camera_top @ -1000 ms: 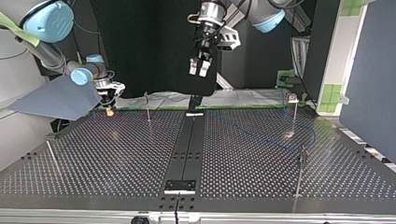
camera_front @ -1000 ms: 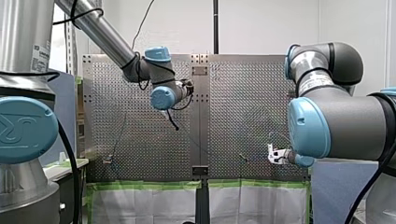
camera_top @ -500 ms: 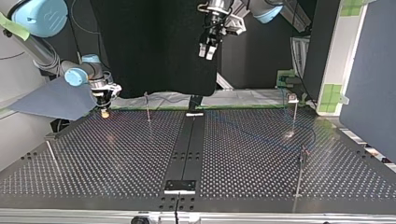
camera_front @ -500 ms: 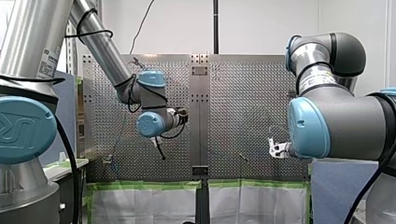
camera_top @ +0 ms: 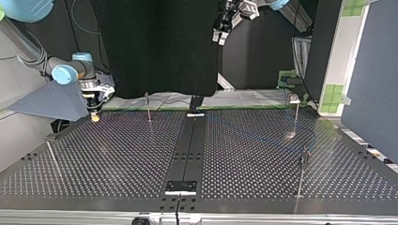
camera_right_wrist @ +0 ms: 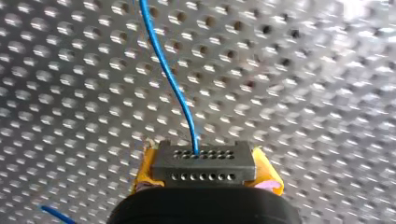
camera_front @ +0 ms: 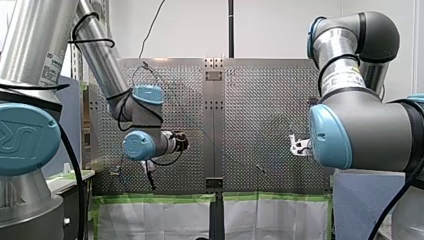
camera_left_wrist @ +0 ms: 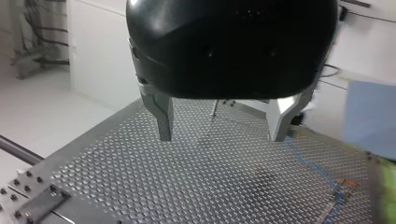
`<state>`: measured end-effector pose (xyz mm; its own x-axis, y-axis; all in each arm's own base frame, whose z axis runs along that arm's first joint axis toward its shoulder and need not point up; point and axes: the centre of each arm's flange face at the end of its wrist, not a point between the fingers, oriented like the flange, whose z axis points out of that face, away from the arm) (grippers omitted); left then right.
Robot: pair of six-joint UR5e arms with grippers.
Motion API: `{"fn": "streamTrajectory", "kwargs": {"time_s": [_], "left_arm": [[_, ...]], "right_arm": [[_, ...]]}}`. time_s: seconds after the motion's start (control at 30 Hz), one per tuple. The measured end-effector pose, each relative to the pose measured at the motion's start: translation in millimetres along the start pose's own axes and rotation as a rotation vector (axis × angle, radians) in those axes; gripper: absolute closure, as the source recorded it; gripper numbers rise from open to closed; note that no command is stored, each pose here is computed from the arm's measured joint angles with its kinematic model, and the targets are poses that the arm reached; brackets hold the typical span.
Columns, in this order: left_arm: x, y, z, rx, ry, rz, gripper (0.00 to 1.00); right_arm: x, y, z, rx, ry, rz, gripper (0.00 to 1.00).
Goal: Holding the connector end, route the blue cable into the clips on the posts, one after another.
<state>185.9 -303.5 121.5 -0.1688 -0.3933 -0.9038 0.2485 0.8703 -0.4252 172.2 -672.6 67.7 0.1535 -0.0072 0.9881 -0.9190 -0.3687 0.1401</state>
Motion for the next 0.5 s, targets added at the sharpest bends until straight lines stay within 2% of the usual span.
{"fn": "streamTrajectory", "kwargs": {"time_s": [0.3,0.4,0.5], "left_arm": [[12,26.2,-35,-0.034,0.067,0.038,0.0],[14,30.3,-41,-0.038,0.075,0.043,0.0],[14,31.3,-43,-0.038,0.077,0.043,0.0]], "right_arm": [[58,8.0,-3.0,-0.023,0.069,0.009,1.0],[77,9.3,-3.8,-0.027,0.093,0.007,1.0],[90,5.0,-6.6,-0.033,0.1,0.014,1.0]]}}
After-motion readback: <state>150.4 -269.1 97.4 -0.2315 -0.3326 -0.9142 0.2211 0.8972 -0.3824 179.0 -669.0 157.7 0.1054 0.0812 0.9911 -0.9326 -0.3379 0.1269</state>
